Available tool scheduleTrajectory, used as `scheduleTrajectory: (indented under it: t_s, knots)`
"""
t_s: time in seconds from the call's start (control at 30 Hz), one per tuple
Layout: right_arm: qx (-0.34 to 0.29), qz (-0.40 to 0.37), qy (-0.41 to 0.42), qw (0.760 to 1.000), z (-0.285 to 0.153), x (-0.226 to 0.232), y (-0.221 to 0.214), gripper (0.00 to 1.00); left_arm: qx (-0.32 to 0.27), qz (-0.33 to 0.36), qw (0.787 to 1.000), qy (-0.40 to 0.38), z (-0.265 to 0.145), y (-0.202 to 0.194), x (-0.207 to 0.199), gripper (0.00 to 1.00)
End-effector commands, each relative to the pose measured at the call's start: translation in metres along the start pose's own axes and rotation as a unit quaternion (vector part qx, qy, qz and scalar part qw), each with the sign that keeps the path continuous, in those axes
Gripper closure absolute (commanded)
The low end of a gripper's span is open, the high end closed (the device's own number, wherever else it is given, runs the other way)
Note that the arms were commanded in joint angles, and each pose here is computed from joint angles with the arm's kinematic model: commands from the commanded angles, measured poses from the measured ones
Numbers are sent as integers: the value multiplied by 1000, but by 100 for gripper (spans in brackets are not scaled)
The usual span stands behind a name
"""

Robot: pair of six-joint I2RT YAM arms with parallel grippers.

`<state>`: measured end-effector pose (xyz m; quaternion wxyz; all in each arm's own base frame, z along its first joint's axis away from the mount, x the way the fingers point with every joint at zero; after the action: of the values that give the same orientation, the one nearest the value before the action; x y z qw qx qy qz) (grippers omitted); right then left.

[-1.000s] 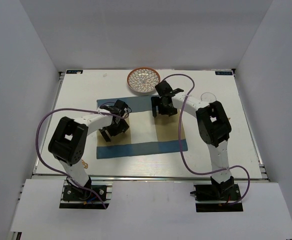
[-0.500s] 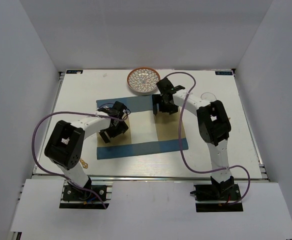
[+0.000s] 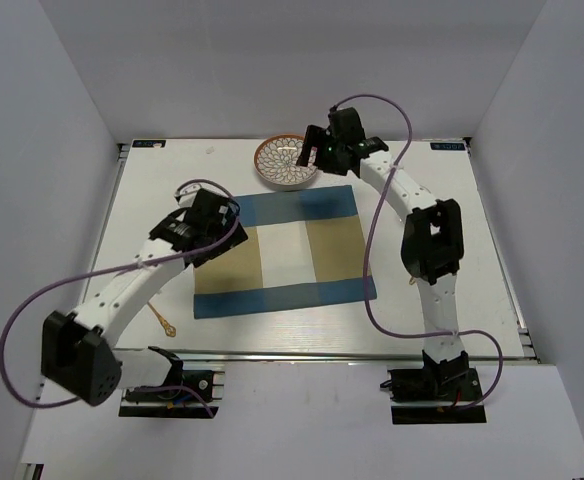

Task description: Set the dinner table for one person

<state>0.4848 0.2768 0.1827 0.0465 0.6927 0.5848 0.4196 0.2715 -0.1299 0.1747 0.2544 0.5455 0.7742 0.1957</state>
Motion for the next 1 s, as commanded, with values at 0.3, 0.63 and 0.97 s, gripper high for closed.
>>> scheduleTrajectory:
  t_s: [0.3,0.63,0.97]
  knots:
    - [-51,106,34,992,94,-47,48,11,-174,132,974,-59,-121,13,72,2]
    - [-24,135,86,987,135,-53,28,56,-207,105,970,-72,-127,10,79,2]
    - [-22,180,91,979,134,-48,29,100,-245,77,962,-89,-143,9,88,2]
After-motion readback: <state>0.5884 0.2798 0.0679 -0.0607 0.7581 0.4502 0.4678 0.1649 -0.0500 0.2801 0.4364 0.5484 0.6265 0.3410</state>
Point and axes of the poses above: each gripper's point midway between its finger pads, its own z axis out along the fingers, its own x axis along the line the jaws close on, y = z × x, the point moved 4 cm from there along -z, back along the fingers, and after that the axes turned 10 degrees about z, right-handed, at the moved point
